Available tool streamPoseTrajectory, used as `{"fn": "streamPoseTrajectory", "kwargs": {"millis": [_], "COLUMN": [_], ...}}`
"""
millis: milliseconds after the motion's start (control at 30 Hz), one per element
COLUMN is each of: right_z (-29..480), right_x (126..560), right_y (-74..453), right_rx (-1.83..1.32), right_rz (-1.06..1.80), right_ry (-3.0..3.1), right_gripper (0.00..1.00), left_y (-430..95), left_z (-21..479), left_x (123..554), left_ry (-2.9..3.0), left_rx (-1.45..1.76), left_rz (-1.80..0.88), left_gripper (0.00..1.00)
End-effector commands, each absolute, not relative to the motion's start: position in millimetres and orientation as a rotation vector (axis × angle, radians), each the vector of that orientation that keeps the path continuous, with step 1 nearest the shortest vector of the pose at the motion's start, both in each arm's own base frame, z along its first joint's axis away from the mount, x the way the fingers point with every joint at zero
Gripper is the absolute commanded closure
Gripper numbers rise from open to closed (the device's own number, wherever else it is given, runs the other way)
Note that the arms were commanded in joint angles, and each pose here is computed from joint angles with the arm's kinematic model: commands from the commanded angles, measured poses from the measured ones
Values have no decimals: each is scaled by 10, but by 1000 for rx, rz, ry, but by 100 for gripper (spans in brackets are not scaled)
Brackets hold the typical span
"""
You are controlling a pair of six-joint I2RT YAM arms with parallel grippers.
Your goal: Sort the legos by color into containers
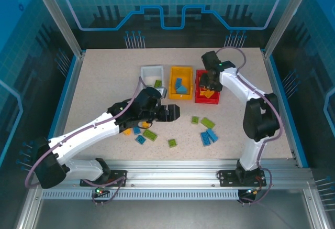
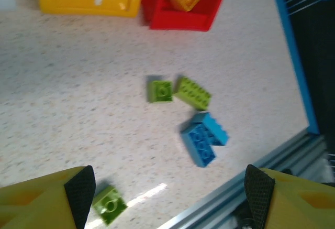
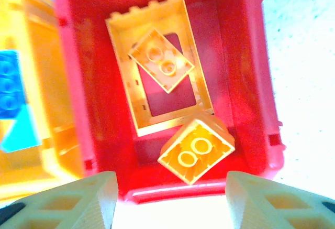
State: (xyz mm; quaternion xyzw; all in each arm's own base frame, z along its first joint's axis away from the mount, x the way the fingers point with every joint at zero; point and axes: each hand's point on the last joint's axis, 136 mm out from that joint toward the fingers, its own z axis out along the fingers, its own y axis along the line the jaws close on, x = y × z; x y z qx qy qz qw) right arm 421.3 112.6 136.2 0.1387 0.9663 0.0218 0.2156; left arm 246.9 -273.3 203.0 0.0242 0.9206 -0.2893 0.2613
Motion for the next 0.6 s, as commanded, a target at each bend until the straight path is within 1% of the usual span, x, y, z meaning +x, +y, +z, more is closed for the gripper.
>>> {"fn": "streamPoseTrajectory", "kwargs": {"millis": [0,67,133,267,400,567], "right_z": [1714,1875,2026,2216,2311,2357], "right_x": [4093,4008,3903,3579,3124,2678], "right_y": [1141,1164,1236,1585,1941,1966], "right_rx": [335,304,240,-31,-281,-353], "right_rz": [97,100,127,234,407,475], "right_ry": [2624,2587,2541,2432,2313,2271], "right_gripper": [41,40,38,33,32,31], "left_y": [-2345,-2145,-2063,-2126,-2119,-2112], "left_z": [1646,1478,1297,1032,756,557], "left_x": [2371,2289,2173,1967,1861,1799], "left_ry": [2613,2669,2718,2736,2721,2713], "left_rx": [-50,-208,-373,-646,-958,-1203], "left_rz": [-513,-415,-395,-394,-344,-222], "left_gripper": [20,20,22,23,23,19]}}
